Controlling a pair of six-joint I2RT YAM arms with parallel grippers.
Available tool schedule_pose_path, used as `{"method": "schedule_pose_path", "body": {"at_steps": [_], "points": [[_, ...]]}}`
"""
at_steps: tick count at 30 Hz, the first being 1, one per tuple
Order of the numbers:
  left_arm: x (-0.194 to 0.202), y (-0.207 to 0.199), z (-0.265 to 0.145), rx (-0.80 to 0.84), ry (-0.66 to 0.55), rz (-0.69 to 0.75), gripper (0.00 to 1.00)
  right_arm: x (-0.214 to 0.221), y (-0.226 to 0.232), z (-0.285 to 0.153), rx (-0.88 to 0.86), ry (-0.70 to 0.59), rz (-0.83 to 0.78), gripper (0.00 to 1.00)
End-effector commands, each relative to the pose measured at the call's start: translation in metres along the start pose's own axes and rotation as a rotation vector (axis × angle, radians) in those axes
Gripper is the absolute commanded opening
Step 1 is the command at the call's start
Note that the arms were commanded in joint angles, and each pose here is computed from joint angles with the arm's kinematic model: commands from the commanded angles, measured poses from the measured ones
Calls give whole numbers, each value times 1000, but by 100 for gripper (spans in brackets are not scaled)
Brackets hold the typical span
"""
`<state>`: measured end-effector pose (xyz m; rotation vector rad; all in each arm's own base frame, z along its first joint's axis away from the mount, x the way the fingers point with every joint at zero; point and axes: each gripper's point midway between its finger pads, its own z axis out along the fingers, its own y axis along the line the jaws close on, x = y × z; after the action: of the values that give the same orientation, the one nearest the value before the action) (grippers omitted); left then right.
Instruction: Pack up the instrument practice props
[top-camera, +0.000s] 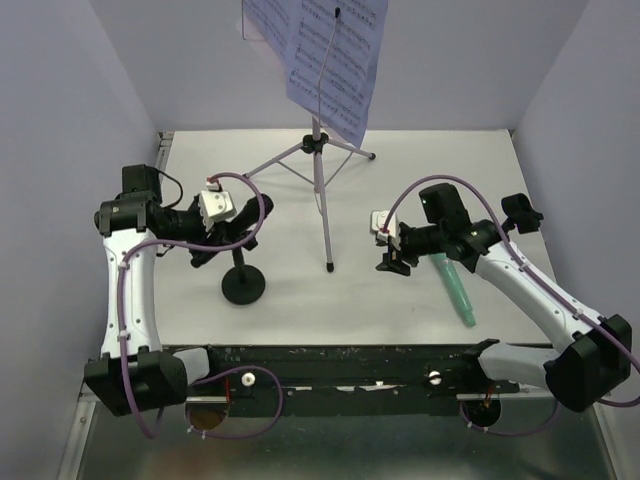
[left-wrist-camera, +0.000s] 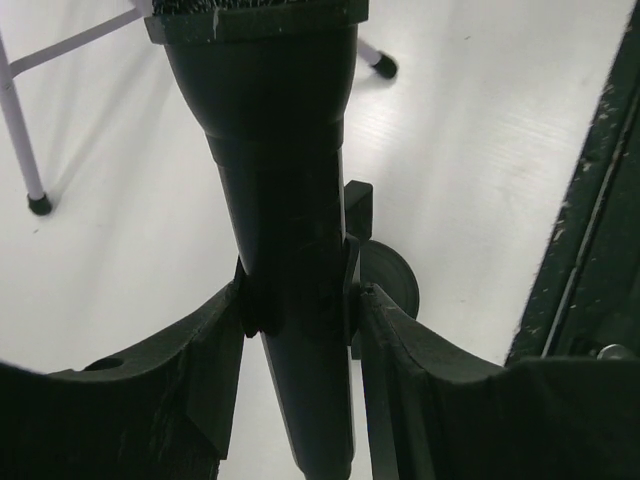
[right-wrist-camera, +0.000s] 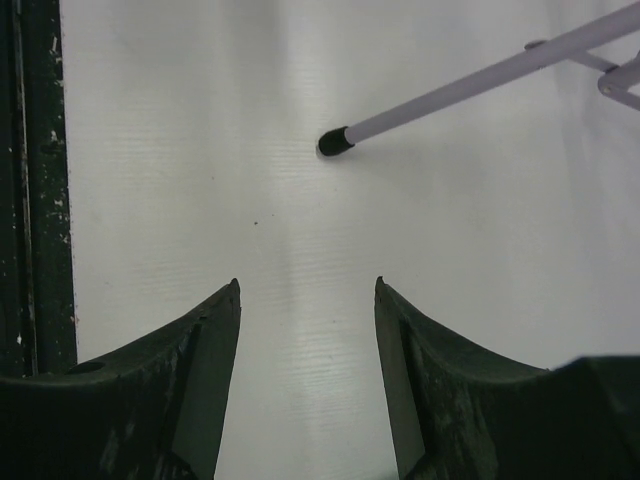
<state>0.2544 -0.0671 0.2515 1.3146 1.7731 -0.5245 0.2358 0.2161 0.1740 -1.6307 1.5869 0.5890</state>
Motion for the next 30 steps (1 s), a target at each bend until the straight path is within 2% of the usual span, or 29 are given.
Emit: {"method": "schedule_pose_path", "body": {"at_steps": [1, 5, 12, 17, 23, 30], "points": [[-43, -61, 3, 116, -186, -36, 0, -37, 1, 11, -51, -112, -5, 64], [-55, -74, 24, 144, -257, -56, 0, -60, -6, 24, -43, -210, 40, 64], [-77, -100, 66, 221, -308, 22, 0, -83, 4, 50, -73, -322, 38, 65], [-71, -94, 73, 180, -282, 27, 0, -99, 15, 63, -113, -427, 29, 68], [-64, -96, 72, 184, -245, 28, 0, -120, 18, 82, -127, -521, 84, 80], [-63, -90, 74, 157, -231, 22, 0, -132, 23, 95, -172, -551, 105, 87]]}}
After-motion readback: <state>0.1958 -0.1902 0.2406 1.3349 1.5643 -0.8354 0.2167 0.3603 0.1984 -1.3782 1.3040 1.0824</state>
